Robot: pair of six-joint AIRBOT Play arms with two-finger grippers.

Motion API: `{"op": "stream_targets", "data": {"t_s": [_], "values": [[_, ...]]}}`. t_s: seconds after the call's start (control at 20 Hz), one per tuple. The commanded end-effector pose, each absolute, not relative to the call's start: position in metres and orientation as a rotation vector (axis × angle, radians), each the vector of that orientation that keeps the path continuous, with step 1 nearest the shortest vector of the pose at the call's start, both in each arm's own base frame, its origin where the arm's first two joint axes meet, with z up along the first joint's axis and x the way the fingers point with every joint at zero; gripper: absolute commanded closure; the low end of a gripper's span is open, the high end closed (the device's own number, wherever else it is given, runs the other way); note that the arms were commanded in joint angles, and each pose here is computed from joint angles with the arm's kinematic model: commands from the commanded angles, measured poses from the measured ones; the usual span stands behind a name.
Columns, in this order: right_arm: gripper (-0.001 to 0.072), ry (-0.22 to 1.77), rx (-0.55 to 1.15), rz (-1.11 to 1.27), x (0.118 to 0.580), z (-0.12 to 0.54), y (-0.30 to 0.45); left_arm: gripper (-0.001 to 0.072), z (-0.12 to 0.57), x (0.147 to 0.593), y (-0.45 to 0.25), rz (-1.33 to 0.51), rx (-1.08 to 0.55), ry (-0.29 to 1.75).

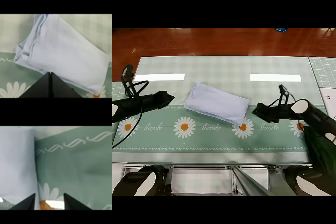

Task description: Fold the shirts.

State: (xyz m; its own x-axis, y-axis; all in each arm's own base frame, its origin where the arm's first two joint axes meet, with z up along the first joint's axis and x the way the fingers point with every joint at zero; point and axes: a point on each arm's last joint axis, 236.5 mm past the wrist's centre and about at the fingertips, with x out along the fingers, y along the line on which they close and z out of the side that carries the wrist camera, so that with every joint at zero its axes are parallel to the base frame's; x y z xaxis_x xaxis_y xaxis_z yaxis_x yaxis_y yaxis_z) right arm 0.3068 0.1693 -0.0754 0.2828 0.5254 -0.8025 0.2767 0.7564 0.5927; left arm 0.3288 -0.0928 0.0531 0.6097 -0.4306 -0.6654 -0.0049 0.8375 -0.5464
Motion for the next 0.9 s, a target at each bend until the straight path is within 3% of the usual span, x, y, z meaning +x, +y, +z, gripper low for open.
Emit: {"op": "stream_targets", "data": {"t_s": [0.0,0.3,0.35,0.45,0.6,0.85], "values": [[0.0304,1.336,0.935,0.311,0.309,-0.088,0.207,0.0691,0.051,0.326,-0.094,-0.264,-0.538,0.902],[0.0306,1.405,0.851,0.434,0.329,-0.097,0.251,0.0691,0.051,0.326,-0.094,-0.272,-0.525,0.903],[0.0375,1.401,0.839,0.456,0.336,-0.094,0.26,0.0691,0.051,0.326,-0.094,-0.272,-0.525,0.903],[0.0691,1.39,0.798,0.542,0.345,-0.083,0.274,0.0691,0.051,0.326,-0.094,-0.272,-0.525,0.903],[0.069,1.33,0.708,0.687,0.362,-0.036,0.289,0.0691,0.051,0.326,-0.094,-0.272,-0.524,0.904],[0.069,1.135,0.472,0.716,0.414,0.082,0.278,0.0691,0.033,0.325,-0.103,-0.29,-0.514,0.963]]}}
